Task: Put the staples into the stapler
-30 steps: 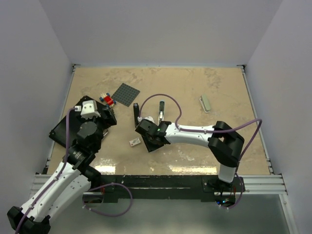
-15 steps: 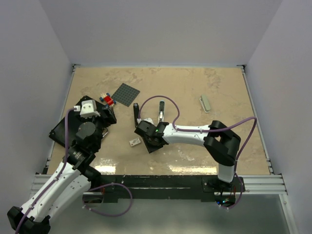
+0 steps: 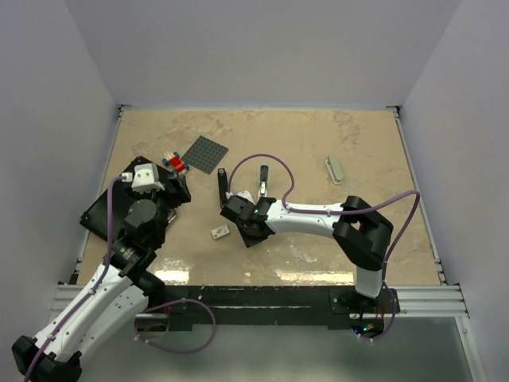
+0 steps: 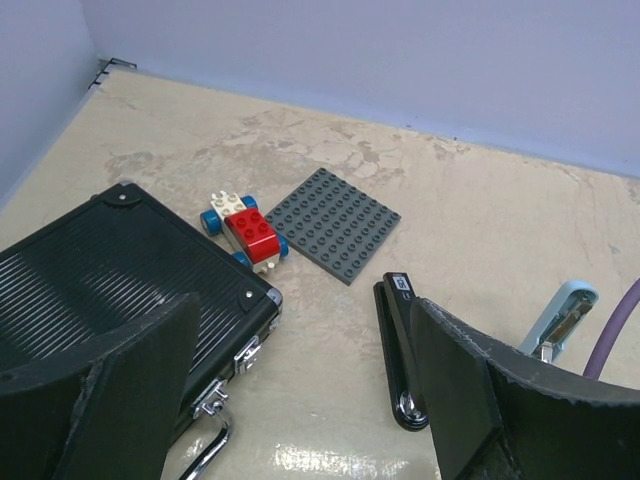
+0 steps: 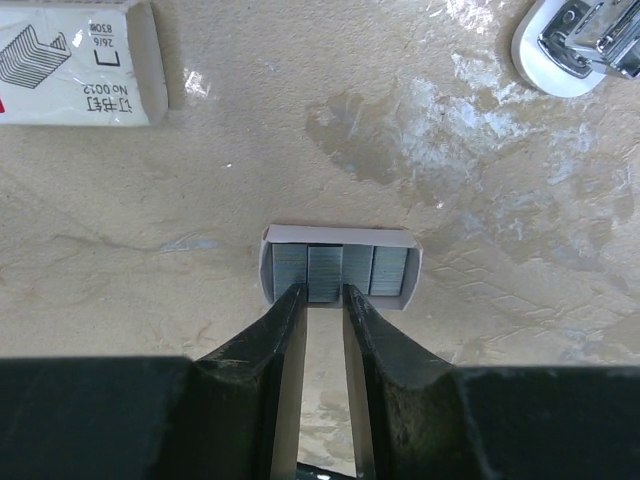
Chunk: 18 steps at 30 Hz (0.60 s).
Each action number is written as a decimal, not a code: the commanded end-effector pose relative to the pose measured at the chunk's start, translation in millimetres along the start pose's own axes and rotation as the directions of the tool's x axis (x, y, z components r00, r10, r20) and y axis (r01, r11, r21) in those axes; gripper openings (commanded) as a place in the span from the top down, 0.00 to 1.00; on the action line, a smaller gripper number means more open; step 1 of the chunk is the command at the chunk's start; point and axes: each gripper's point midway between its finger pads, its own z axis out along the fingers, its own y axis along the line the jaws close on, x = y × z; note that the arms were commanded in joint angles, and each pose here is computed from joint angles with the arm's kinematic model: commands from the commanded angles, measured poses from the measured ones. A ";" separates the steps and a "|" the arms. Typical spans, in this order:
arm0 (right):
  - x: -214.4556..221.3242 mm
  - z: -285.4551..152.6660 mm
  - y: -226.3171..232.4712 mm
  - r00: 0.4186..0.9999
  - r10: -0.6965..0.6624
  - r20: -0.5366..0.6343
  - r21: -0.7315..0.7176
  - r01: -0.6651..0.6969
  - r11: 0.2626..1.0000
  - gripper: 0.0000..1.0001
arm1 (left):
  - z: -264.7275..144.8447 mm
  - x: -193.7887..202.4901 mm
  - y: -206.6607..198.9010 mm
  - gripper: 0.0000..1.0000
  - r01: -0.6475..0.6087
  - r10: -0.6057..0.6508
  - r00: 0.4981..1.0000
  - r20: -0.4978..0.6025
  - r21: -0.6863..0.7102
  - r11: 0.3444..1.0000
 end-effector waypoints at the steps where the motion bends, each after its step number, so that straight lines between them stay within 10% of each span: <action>1: -14.1 -2.2 -0.8 0.999 0.001 0.033 0.012 -0.001 1.000 0.76 | 1.1 -5.8 -3.4 0.10 0.002 -0.003 1.000 0.030 0.015 1.000; 18: -7.0 15.4 -7.6 1.000 -0.013 -0.018 -0.032 0.012 0.999 0.69 | 1.5 -2.1 -6.6 0.11 -0.006 0.005 1.000 0.021 0.027 1.000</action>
